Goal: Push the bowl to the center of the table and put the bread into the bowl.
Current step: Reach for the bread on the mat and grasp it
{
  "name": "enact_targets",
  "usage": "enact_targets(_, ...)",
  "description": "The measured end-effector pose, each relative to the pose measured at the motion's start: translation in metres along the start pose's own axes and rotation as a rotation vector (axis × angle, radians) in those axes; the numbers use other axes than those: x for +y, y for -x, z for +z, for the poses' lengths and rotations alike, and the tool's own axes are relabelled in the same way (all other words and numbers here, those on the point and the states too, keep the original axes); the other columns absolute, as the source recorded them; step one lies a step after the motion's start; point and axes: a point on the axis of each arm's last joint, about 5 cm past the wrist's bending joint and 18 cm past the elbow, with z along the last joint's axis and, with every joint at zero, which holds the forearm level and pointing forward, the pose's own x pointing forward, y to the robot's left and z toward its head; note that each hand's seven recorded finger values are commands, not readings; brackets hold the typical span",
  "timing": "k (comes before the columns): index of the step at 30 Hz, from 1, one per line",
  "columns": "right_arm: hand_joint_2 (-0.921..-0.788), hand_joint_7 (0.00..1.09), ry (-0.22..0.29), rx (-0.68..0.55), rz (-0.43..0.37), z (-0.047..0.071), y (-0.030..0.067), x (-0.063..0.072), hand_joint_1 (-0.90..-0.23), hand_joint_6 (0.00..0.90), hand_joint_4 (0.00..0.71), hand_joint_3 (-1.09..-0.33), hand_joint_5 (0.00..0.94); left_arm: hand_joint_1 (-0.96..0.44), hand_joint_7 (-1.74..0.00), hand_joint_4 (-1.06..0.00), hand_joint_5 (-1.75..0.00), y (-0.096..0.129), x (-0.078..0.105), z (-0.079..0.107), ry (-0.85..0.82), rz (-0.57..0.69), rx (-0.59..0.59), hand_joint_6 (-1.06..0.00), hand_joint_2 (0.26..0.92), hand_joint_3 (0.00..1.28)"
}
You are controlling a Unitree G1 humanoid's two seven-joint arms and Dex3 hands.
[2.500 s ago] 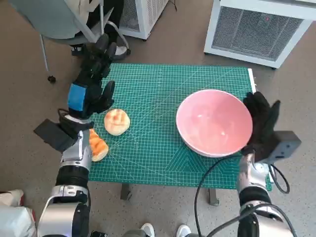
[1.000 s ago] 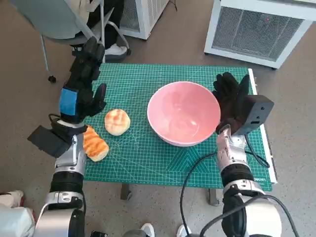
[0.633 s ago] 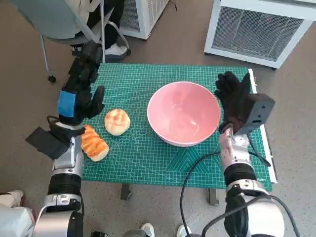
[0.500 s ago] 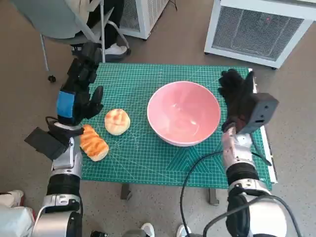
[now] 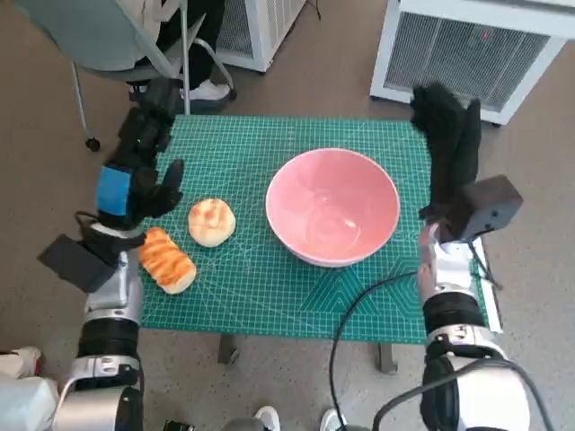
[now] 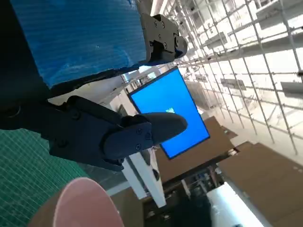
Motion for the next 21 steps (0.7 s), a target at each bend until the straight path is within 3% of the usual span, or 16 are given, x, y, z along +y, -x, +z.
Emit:
enact_targets(10, -0.921, 0.66, 0.094, -0.212, 0.218, 0.016, 0.0018, -0.001, -0.694, -0.001, 0.299, -0.776, 0.028, -0.74, 0.00, -0.15, 0.00, 0.004, 0.054, 0.031, -0.317, -0.178, 0.069, -0.21, 0.921, 0.41)
enact_targets(15, -0.921, 0.66, 0.113, -0.258, 0.261, 0.020, 0.0041, 0.001, -0.703, -0.001, 0.289, -0.784, 0.023, -0.74, -0.01, -0.16, 0.00, 0.005, 0.077, 0.048, -0.476, -0.270, 0.131, -0.22, 0.921, 0.33)
enact_targets(21, -0.921, 0.66, 0.120, -0.278, 0.286, 0.023, 0.0072, 0.003, -0.710, -0.001, 0.284, -0.786, 0.021, -0.69, -0.01, -0.17, 0.00, 0.005, 0.090, 0.063, -0.572, -0.397, 0.196, -0.24, 0.921, 0.15)
